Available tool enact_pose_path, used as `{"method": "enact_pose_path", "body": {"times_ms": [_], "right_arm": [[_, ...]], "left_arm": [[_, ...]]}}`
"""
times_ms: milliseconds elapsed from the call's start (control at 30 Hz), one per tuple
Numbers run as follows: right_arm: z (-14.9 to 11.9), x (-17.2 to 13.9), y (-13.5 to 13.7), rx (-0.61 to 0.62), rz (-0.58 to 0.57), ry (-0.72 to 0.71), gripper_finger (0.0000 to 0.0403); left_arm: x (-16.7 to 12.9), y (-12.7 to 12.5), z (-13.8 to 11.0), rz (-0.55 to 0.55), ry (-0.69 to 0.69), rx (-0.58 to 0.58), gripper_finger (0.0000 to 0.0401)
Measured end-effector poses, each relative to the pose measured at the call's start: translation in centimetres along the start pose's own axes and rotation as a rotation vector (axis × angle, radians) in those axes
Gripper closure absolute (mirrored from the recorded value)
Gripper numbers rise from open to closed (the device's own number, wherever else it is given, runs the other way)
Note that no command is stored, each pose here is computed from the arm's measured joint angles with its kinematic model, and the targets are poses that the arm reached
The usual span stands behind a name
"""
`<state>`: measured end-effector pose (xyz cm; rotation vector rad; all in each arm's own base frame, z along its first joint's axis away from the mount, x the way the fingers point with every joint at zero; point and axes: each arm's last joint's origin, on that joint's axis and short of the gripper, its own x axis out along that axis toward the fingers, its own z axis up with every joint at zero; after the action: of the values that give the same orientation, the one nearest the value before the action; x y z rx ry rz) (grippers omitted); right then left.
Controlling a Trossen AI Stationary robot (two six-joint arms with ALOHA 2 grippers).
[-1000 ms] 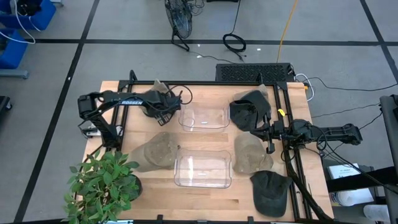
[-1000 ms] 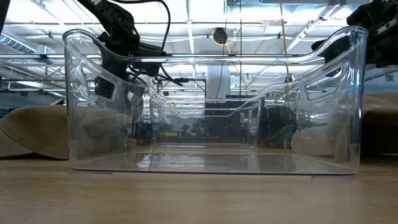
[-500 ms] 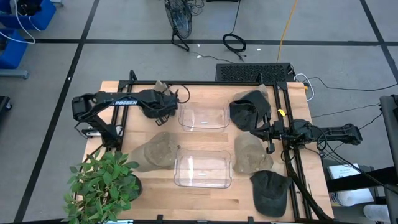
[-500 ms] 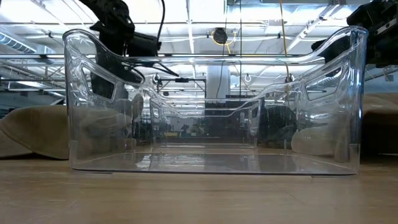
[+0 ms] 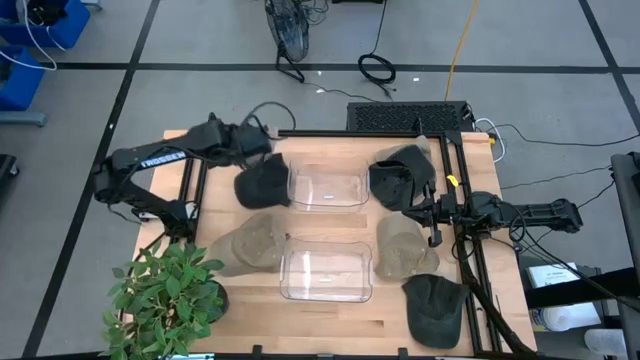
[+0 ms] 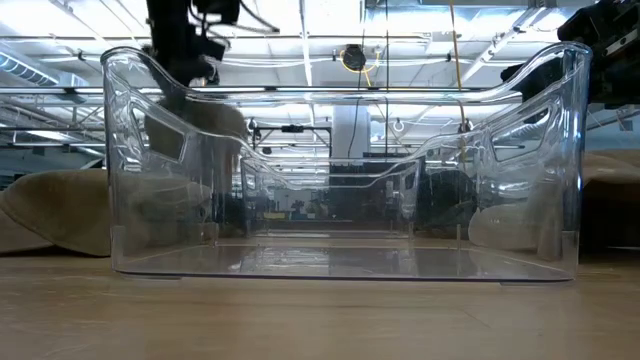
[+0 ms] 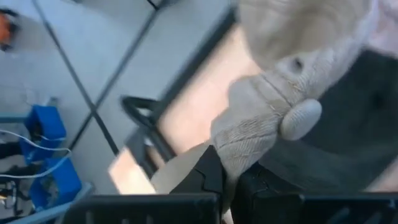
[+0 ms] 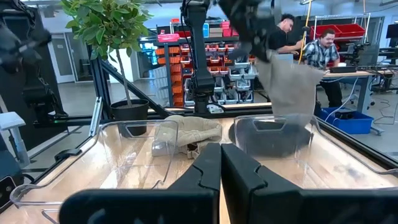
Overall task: Pick & Place hat
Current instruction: Put the brown cap into the top transparent bin
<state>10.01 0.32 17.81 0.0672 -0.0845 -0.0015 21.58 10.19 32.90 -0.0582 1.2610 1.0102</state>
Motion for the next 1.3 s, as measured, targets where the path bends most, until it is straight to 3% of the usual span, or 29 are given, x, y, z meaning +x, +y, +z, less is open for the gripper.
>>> {"method": "enact_pose_path", "body": {"times_ms": [267,467,767,900,1133,1300], "right_arm": [[0.0,0.0,0.0,0.0,0.0,-0.001,0.0403],[0.0,0.0,0.0,0.0,0.0,0.0,0.0403],[0.0,0.0,0.0,0.0,0.0,0.0,0.0403],[0.0,0.0,0.0,0.0,0.0,0.0,0.0403],[0.0,0.0,0.0,0.0,0.0,0.0,0.0403],[0.0,0.0,0.0,0.0,0.0,0.0,0.0403]], "left_arm": [[-4.1,2.6,2.0,0.021,-0.158,-0.021,0.0395],[-6.2,2.9,3.3,-0.04,-0.301,-0.054,0.0396],[-7.8,-0.3,5.3,-0.243,-0.476,-0.076,0.0397],[-7.4,-2.4,5.8,-0.311,-0.447,-0.09,0.0397],[-6.6,-5.3,6.9,-0.454,-0.395,-0.238,0.0396],[-5.3,-7.0,7.6,-0.494,-0.33,-0.291,0.0398]]}}
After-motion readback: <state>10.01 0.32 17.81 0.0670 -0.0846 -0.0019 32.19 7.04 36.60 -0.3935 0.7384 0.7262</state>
